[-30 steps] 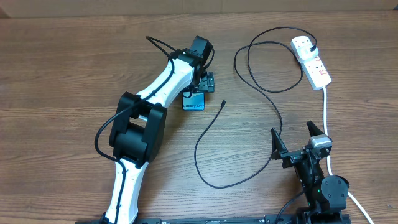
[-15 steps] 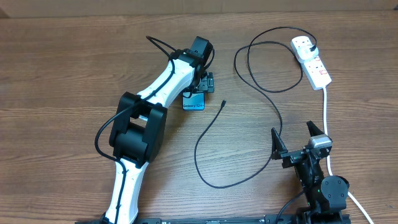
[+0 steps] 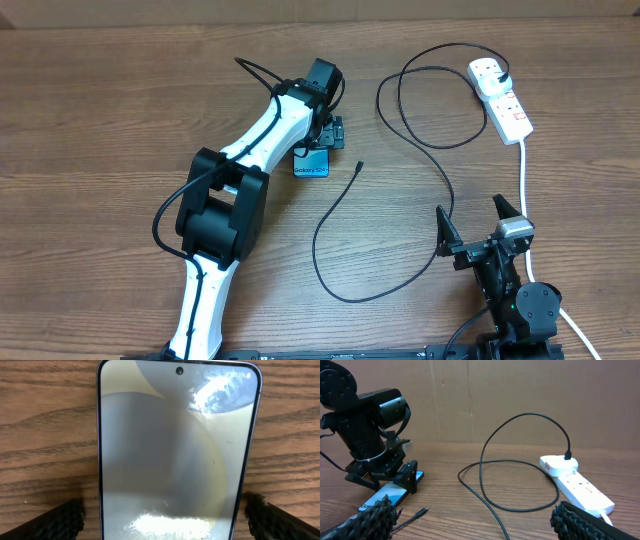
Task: Plug charger to phone and switch on socket
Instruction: 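Lower the left gripper onto the phone and close on it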
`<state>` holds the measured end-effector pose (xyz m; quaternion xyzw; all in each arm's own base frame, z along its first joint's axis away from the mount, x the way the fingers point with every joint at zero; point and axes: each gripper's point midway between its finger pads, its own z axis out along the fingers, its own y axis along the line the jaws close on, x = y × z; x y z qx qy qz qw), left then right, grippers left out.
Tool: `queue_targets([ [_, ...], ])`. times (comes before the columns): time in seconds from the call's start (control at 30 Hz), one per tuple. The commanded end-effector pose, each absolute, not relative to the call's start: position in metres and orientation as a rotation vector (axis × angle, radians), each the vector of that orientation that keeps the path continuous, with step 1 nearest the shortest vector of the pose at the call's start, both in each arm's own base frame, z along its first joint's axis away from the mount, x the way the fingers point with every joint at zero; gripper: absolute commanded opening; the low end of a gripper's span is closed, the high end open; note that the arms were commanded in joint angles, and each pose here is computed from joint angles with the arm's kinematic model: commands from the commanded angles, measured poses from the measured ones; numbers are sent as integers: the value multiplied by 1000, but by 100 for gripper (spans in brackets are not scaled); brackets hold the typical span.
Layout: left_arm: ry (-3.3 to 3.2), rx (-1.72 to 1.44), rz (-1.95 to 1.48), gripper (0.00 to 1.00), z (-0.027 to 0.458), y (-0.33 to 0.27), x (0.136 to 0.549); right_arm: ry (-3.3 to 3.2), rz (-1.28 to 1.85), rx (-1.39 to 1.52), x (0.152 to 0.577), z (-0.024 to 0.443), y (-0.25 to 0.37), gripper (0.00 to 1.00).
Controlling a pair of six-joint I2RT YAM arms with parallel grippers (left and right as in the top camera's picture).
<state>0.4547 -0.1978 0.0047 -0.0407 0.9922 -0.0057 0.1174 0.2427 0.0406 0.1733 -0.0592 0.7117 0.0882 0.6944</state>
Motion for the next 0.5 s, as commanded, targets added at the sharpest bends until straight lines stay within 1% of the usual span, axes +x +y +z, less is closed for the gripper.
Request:
queue_targets([
  [0.0, 2949, -94, 27, 96, -16, -193, 446, 1584, 194, -132, 243, 172, 41, 100],
  [0.07, 2950, -93, 28, 97, -16, -193, 446, 1584, 194, -132, 243, 172, 41, 100],
  [0.1, 2951, -93, 29, 100, -16, -193, 446, 1584, 194, -132, 243, 172, 41, 100],
  [0.47, 2984, -89, 15, 100, -17, -194, 438, 1584, 194, -132, 243, 172, 41, 100],
])
